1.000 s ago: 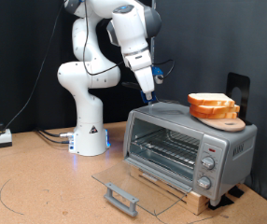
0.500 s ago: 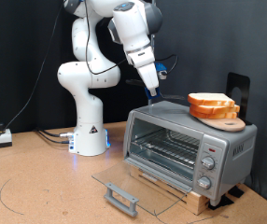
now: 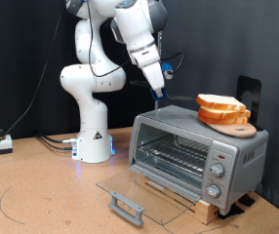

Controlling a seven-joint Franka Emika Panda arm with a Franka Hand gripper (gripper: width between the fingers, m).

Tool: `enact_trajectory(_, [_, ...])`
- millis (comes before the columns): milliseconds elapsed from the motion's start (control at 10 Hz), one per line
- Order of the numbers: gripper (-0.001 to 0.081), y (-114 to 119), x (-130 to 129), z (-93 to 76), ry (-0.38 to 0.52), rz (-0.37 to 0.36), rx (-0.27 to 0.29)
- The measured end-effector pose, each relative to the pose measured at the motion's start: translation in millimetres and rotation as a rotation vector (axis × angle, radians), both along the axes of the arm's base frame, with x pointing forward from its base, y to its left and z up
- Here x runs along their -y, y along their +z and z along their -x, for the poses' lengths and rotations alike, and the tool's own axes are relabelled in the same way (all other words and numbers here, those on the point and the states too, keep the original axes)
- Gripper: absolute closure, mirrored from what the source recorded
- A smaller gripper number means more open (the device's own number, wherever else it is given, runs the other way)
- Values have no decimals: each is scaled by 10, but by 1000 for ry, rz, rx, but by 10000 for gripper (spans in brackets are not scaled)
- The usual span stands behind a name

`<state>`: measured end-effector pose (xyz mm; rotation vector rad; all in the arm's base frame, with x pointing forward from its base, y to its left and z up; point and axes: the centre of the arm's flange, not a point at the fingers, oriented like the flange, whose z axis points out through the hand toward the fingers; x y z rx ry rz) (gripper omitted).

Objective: Make a piece of toast with the oven

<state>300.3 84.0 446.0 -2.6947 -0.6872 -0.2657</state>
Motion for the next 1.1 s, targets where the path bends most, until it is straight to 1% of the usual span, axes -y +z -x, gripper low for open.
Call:
enact_trajectory(400, [413,53,-1,-84,-25,23,78])
enact_trajectory(600, [413,39,-38,-118,-29,28,95])
enact_trajectory(800, [413,5,-119,-147,-22,36,109])
enact_trajectory(1100, [413,-46,-350,-195,-10,42,143])
